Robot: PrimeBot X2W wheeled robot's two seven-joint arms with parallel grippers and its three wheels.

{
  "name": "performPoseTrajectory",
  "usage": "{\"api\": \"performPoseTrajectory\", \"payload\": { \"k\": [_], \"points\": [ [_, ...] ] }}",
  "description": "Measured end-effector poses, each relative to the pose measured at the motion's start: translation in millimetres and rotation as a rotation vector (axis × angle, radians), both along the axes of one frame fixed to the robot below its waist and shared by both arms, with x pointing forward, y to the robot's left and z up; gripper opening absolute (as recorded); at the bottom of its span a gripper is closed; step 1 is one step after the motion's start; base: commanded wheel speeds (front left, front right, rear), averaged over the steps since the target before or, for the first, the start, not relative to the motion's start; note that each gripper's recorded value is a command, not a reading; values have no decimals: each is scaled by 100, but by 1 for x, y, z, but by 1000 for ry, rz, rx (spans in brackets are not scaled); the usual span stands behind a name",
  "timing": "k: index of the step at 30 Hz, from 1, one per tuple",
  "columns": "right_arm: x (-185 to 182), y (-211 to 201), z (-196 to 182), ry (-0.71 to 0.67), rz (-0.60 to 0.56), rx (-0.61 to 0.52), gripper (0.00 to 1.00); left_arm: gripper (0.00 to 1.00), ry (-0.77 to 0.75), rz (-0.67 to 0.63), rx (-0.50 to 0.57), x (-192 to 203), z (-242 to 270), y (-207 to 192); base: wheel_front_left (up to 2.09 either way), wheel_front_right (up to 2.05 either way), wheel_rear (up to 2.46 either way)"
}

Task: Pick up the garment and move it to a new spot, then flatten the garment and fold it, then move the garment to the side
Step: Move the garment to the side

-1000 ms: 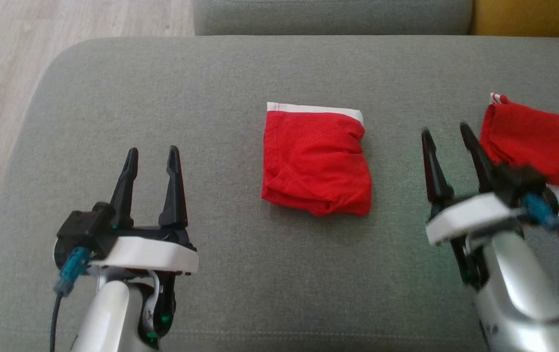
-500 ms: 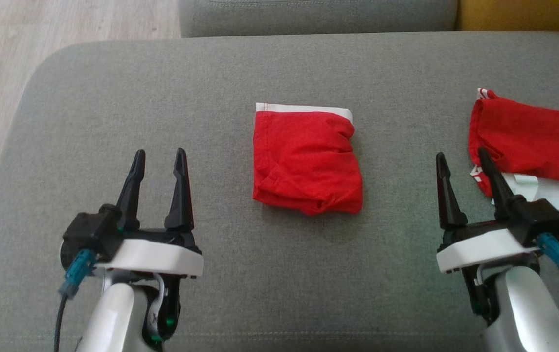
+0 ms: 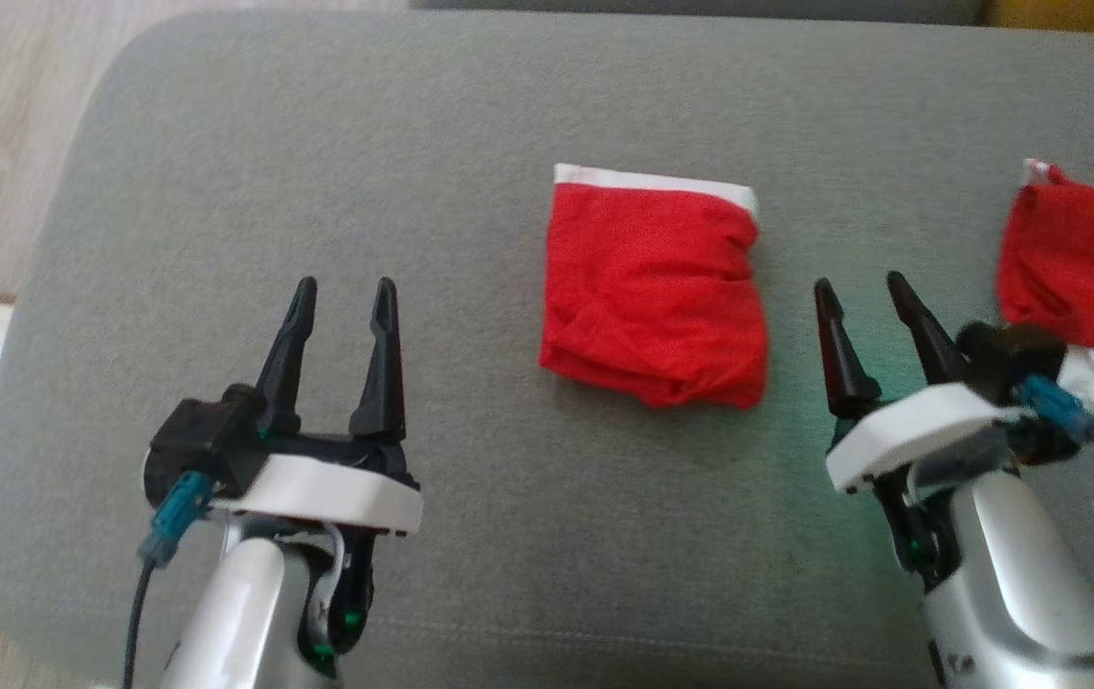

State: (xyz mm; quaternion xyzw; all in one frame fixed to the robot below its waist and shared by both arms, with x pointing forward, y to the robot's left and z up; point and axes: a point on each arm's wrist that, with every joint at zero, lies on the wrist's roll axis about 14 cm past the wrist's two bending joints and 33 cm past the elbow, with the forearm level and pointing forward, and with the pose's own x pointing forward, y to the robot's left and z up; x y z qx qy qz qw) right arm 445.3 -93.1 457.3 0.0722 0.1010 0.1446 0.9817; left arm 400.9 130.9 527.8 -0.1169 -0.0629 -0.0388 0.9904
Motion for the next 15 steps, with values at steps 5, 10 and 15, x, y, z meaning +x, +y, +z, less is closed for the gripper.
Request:
{"api": "performPoseTrajectory", "payload": {
  "k": [5,10,15],
  "points": [
    [14,24,-28,120,56,19,100,100,24,25,7,1,-8,9,0,0,0],
    [18,41,-63,247,93,14,100,100,52,75,8,0,-16,26,0,0,0],
    [25,58,-82,307,130,10,100,100,74,102,18,-1,-23,35,0,0,0]
  ]
}}
